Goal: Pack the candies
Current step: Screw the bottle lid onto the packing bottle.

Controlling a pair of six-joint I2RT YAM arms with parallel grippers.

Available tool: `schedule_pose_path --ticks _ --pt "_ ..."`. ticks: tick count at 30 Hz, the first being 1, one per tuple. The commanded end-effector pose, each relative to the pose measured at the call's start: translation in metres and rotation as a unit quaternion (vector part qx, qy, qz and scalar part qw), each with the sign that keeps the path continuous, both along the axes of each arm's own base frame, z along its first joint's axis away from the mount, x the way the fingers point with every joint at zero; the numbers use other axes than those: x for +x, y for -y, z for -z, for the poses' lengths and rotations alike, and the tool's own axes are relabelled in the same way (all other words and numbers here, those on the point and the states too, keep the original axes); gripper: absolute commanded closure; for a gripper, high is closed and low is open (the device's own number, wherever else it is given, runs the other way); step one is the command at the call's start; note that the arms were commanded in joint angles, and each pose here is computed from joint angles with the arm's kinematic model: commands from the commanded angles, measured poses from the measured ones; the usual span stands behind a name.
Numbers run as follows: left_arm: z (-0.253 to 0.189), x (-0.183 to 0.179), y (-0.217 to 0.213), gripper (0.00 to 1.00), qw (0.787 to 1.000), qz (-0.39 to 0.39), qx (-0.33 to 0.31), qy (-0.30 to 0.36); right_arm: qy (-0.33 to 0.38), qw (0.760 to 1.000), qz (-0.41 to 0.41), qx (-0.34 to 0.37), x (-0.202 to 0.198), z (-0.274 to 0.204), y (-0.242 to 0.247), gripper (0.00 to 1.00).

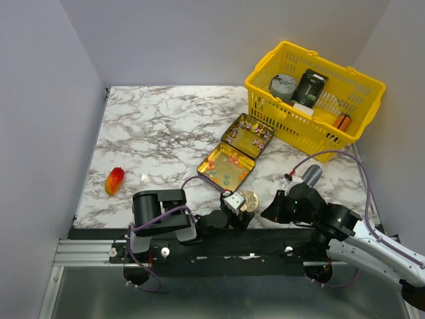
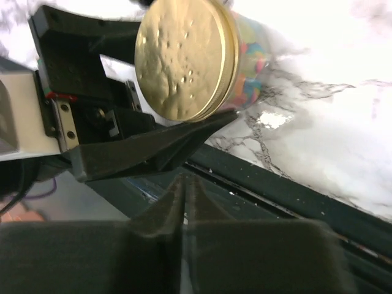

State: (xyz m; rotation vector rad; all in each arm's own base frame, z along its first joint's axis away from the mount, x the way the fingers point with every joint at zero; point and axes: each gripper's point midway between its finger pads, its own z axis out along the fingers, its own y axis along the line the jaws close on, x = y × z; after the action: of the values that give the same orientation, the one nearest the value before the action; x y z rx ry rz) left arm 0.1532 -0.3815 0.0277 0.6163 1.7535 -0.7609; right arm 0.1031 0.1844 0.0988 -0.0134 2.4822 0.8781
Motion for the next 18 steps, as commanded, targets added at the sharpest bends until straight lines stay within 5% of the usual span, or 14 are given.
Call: schedule_pose_path --ticks 1,5,11,18 --pt "0.061 -0.014 -0.04 0.33 0.994 0.012 0.101 -0.044 0.029 0.996 0.081 -0.032 0.022 -0.016 0.021 0.7" --pt "0.059 -0.018 -0.038 0.33 0.994 0.023 0.101 -0.044 0.057 0.991 0.116 -0.043 0.044 -0.018 0.019 0.5" --pt "0.061 -0.02 -0.036 0.33 0.993 0.033 0.101 -0.044 0.1 0.981 0.129 -0.103 0.077 -0.009 0.015 0.5" --pt "0.068 -0.02 -0.034 0.33 0.992 0.031 0.11 -0.047 0.157 0.977 0.125 -0.07 0.096 -0.031 -0.001 0.52"
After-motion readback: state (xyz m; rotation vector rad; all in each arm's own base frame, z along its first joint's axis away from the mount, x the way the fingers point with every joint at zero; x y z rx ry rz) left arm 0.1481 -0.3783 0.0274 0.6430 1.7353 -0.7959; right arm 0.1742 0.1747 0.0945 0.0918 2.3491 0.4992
